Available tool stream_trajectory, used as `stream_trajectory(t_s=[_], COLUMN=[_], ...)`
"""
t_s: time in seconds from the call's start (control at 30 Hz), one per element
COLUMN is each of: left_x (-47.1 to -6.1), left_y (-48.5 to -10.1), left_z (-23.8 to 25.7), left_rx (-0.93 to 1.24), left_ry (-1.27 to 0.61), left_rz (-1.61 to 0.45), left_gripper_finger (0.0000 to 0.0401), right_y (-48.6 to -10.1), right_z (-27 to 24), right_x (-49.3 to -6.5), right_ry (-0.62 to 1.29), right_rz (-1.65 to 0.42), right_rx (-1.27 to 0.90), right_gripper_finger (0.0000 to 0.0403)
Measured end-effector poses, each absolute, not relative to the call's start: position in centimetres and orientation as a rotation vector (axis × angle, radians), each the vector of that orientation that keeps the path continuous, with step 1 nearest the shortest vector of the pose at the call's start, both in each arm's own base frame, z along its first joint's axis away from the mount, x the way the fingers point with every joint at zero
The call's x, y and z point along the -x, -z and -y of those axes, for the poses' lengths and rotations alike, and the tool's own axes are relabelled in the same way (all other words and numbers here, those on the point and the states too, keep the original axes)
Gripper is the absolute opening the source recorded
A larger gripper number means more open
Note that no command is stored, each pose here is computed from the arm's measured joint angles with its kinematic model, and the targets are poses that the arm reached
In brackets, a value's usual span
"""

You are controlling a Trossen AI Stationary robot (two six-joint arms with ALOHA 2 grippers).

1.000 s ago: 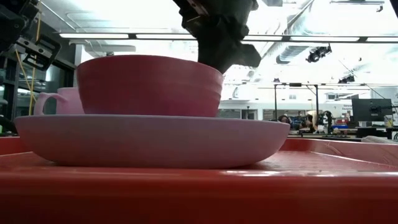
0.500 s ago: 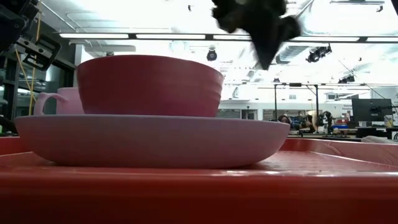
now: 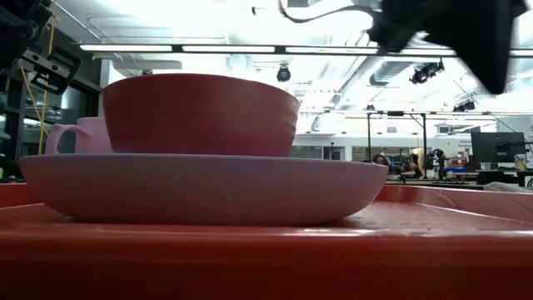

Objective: Set up tray
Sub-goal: Put the brown napkin to the right of the white plate on the red tray

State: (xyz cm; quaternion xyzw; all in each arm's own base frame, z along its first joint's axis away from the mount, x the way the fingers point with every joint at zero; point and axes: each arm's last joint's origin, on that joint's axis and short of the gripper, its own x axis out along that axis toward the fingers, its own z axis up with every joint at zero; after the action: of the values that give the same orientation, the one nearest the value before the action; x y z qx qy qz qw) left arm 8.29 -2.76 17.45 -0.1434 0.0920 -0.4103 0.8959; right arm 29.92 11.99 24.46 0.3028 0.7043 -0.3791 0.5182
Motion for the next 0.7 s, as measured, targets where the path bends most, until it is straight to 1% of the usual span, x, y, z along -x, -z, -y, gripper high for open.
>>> stream_trajectory(t_s=[0.1,0.3,0.43,0.57,0.7], left_x=[-8.3,-8.3,-8.3,-8.3,-8.3], left_y=[-17.5,-17.5,-17.5,-17.5,-17.5], left_z=[2.8,2.8,2.8,2.8,2.8], left_rx=[0.297,0.303,0.318,0.320,0.323], left_ry=[0.851,0.851,0.850,0.850,0.850], left_rz=[-0.191,-0.191,-0.197,-0.197,-0.199], left_gripper_finger=[0.0074,0.0074,0.0074,0.0074,0.0074], right_y=[-23.6,-21.8,-20.9,-20.1,-19.5], right_z=[-12.5,-12.6,-12.1,-11.5,-11.2], right_x=[-28.7,-26.9,-25.7,-24.4,-23.9], right_ry=[0.892,0.859,0.879,0.940,0.959], right_rz=[-1.671,-1.557,-1.518,-1.512,-1.495], right_rx=[-0.792,-0.973,-1.049,-1.064,-1.080], right_gripper_finger=[0.0046,0.0063,0.0086,0.0114,0.0142])
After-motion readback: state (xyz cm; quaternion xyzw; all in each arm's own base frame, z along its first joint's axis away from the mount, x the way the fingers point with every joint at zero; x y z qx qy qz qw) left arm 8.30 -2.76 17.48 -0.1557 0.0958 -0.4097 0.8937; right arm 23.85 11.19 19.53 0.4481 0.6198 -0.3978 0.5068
